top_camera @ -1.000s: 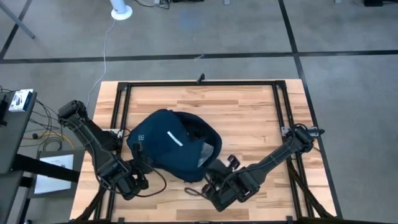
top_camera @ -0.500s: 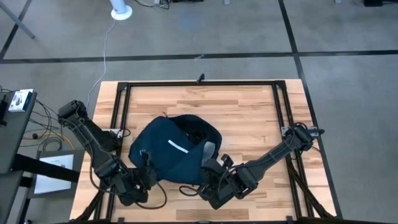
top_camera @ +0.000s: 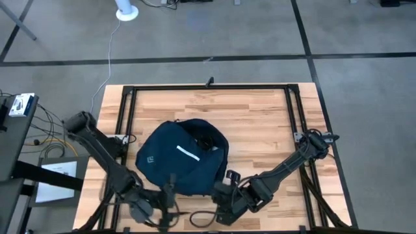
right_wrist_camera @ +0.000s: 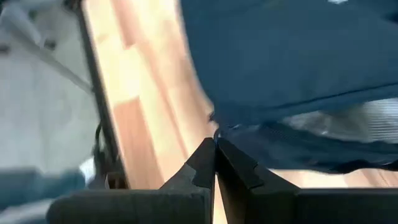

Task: Unpack backpack
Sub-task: Close the blue backpack

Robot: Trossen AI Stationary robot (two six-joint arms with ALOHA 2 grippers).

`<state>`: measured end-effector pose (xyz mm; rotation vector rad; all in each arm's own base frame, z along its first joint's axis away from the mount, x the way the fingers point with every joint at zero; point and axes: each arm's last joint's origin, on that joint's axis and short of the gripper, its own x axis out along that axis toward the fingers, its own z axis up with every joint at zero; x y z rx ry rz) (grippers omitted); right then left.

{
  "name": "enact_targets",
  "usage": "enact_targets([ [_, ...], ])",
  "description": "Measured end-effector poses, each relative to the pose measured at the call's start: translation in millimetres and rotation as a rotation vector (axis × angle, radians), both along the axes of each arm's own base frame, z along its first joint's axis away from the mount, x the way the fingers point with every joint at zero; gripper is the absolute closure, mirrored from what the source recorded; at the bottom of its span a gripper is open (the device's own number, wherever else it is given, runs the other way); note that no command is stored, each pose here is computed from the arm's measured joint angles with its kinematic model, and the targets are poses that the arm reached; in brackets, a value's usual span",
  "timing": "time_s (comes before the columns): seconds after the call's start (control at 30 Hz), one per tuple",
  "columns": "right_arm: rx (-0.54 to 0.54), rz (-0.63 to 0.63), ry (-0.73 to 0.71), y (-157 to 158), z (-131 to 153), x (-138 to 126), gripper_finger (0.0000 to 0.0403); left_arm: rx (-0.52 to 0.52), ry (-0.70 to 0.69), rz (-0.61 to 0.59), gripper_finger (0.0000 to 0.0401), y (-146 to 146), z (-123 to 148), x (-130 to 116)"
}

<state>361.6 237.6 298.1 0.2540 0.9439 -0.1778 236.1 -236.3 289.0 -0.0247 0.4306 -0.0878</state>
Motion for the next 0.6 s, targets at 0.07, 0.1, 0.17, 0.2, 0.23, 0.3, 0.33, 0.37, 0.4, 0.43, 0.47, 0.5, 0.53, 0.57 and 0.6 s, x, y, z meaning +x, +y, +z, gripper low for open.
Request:
enact_targets([
  [0.07,-0.010,0.028,0.006,1.8,-0.2,-1.4,0.0403,0.013,-0.044,-0.004,0.0148,-9.9,-14.4,18.0],
  [0.1,-0.017,0.039,0.007,2.3,-0.2,-1.8,0.0403,0.033,-0.059,-0.008,0.0150,-14.1,-22.8,26.1],
  [0.17,-0.034,0.063,0.007,2.7,-0.2,-2.0,0.0403,0.108,-0.079,0.022,0.0154,-20.4,-39.8,41.3],
  [0.2,-0.041,0.074,0.008,2.7,-0.2,-2.0,0.0403,0.154,-0.087,0.056,0.0156,-23.7,-46.0,48.2],
  [0.23,-0.045,0.081,0.008,2.8,-0.3,-1.9,0.0403,0.204,-0.094,0.098,0.0158,-26.8,-51.2,53.6],
  [0.3,-0.052,0.088,0.008,2.7,-0.3,-1.9,0.0403,0.319,-0.096,0.165,0.0162,-33.4,-60.3,62.9],
  [0.33,-0.060,0.097,0.008,2.8,-0.3,-1.9,0.0403,0.371,-0.097,0.182,0.0164,-37.4,-62.6,67.0],
  [0.37,-0.065,0.107,0.008,3.3,-0.3,-2.3,0.0403,0.421,-0.094,0.200,0.0166,-41.4,-65.2,70.4],
  [0.4,-0.069,0.110,0.009,3.6,-0.3,-2.6,0.0403,0.460,-0.091,0.215,0.0167,-44.4,-65.5,73.3],
  [0.43,-0.068,0.110,0.009,3.6,-0.3,-2.6,0.0403,0.487,-0.085,0.222,0.0168,-47.2,-65.5,76.1],
  [0.47,-0.068,0.111,0.008,3.8,-0.3,-2.6,0.0403,0.508,-0.073,0.220,0.0168,-49.3,-65.5,78.2],
  [0.5,-0.070,0.113,0.009,4.1,-0.3,-2.9,0.0403,0.527,-0.057,0.221,0.0169,-50.6,-66.1,79.6],
  [0.53,-0.071,0.116,0.009,4.8,-0.4,-3.5,0.0403,0.546,-0.041,0.229,0.0169,-51.4,-67.1,80.4],
  [0.57,-0.072,0.120,0.008,5.8,-0.3,-4.0,0.0403,0.569,-0.022,0.236,0.0169,-51.2,-69.1,80.7],
  [0.6,-0.076,0.125,0.008,5.9,-0.4,-4.1,0.0403,0.590,-0.004,0.244,0.0169,-50.4,-71.1,80.6],
])
